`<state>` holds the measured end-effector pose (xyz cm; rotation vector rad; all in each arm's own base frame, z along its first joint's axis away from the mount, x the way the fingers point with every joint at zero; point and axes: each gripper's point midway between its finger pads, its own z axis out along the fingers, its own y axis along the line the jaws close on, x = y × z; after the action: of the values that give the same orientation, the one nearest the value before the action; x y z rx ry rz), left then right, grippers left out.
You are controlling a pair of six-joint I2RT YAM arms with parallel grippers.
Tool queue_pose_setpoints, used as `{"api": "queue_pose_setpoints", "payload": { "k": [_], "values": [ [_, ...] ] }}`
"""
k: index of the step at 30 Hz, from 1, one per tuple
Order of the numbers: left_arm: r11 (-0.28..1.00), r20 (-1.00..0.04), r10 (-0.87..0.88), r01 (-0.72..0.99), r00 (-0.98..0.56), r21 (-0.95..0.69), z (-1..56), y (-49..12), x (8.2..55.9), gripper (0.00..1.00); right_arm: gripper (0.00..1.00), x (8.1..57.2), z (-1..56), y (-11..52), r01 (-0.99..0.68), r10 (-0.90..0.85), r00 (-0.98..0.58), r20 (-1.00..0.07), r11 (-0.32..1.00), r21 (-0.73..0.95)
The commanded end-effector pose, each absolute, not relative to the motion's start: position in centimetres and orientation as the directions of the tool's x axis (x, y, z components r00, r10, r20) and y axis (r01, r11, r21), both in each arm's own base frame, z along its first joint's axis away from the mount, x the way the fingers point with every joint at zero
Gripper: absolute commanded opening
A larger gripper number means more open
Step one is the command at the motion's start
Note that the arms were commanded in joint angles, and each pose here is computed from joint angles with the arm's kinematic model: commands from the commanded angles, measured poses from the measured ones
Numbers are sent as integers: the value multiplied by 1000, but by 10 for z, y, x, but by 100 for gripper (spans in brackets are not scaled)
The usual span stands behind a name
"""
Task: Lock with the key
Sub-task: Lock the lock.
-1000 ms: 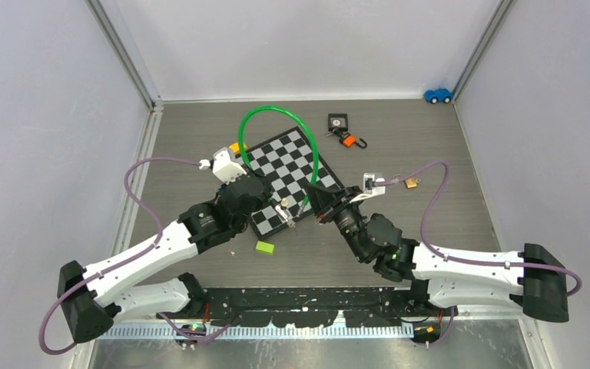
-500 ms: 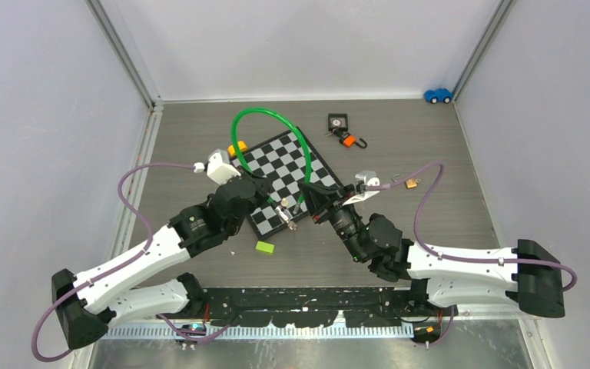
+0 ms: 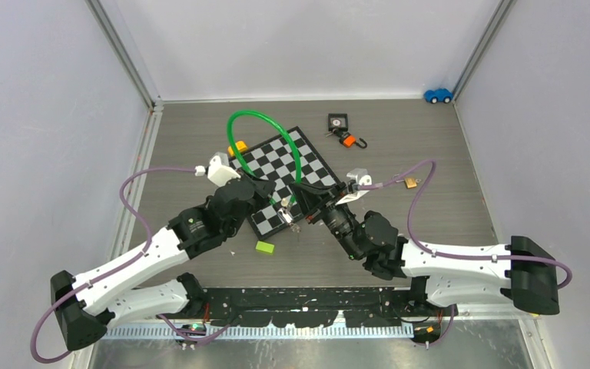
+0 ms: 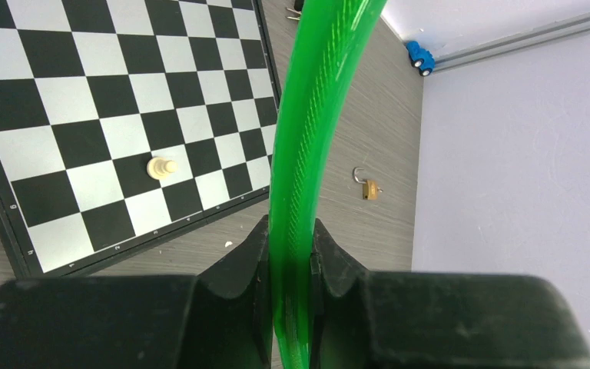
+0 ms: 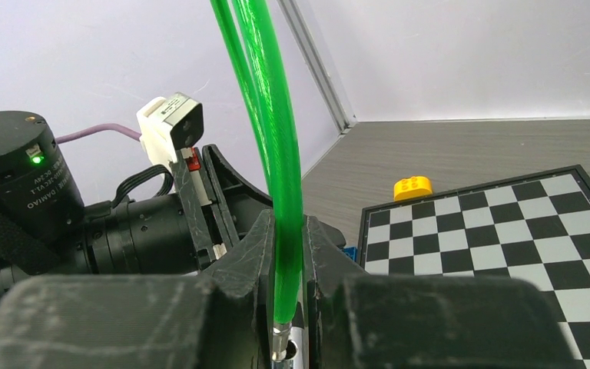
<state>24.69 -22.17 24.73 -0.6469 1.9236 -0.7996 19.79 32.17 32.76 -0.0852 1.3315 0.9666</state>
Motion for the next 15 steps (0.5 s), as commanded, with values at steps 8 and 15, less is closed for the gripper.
{"api": "queue_pose_setpoints", "payload": {
  "k": [8,15],
  "values": [
    [539,-474,-762,-26,-442,-842,281,-238,242,0,0,196,332,335,-652,550,-78,-831,603,460],
    [535,-473,-768,-26,-432,-845,282,-234,241,0,0,196,326,333,-645,542,-86,-836,609,461]
  ]
}}
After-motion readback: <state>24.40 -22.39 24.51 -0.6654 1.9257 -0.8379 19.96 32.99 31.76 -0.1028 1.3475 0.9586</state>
